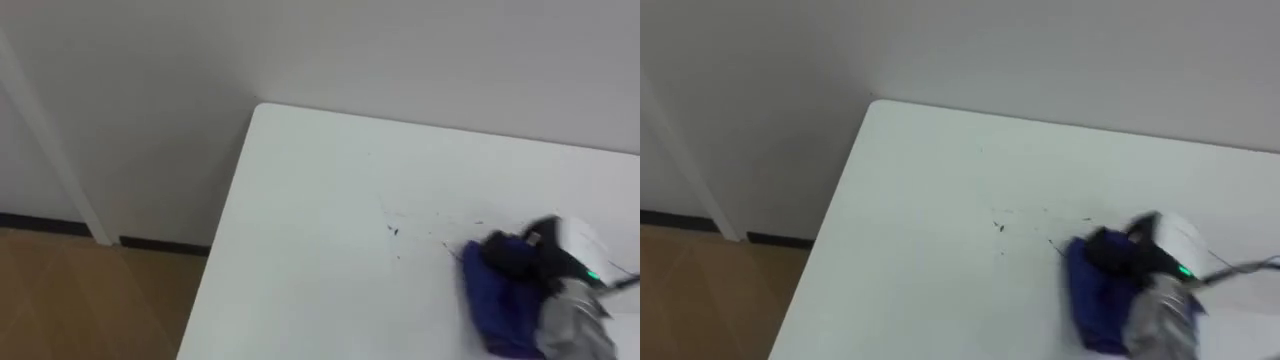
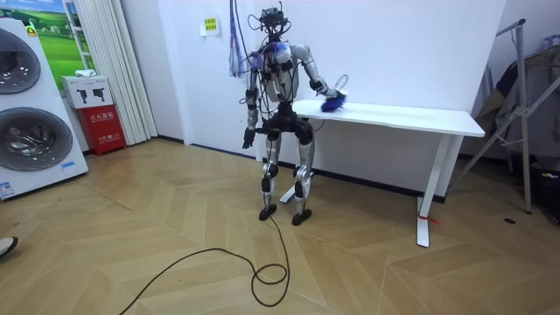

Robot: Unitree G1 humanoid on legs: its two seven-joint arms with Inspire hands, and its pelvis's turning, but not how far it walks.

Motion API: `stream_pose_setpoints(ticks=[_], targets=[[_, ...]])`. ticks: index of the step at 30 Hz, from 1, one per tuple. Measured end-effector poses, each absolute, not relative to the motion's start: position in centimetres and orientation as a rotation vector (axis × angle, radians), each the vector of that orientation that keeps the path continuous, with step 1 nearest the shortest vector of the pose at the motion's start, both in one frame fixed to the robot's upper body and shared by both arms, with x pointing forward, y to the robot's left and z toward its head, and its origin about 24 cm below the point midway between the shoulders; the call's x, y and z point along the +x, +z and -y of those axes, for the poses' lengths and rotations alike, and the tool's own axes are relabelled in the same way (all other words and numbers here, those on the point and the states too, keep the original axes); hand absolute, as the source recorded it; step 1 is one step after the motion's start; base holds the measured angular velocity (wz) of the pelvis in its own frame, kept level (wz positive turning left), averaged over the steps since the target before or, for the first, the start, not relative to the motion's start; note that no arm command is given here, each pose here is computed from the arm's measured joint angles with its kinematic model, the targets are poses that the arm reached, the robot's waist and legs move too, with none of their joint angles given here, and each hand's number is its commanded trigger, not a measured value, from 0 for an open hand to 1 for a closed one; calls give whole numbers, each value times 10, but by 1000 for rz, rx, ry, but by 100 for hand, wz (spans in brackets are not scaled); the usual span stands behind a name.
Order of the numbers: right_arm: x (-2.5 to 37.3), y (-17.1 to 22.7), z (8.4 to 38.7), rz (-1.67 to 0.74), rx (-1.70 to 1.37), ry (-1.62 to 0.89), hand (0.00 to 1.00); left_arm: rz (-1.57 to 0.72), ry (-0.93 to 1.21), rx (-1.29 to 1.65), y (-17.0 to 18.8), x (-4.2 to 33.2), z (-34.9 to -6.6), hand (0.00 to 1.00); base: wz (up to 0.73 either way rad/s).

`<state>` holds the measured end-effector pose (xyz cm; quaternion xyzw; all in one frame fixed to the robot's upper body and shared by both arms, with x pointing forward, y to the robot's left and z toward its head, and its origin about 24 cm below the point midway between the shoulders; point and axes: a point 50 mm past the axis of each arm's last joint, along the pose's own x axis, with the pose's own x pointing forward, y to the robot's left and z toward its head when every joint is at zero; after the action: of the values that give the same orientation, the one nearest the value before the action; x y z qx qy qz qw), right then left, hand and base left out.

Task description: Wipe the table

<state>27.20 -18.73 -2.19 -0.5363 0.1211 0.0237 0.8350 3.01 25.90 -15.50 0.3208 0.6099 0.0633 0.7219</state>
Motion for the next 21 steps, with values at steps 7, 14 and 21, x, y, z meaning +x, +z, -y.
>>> stream_pose_setpoints(ticks=[7, 14, 21], targets=[[254, -40, 180, -277, -1070, 101, 100, -1454, 130, 721, -154, -8, -259, 0, 57], [201, -68, 228, -391, -920, -167, 100, -1430, 193, 697, -151, -6, -268, 0, 9], [127, -85, 301, -609, -875, -605, 100, -1433, 317, 668, -145, -11, -280, 0, -7]])
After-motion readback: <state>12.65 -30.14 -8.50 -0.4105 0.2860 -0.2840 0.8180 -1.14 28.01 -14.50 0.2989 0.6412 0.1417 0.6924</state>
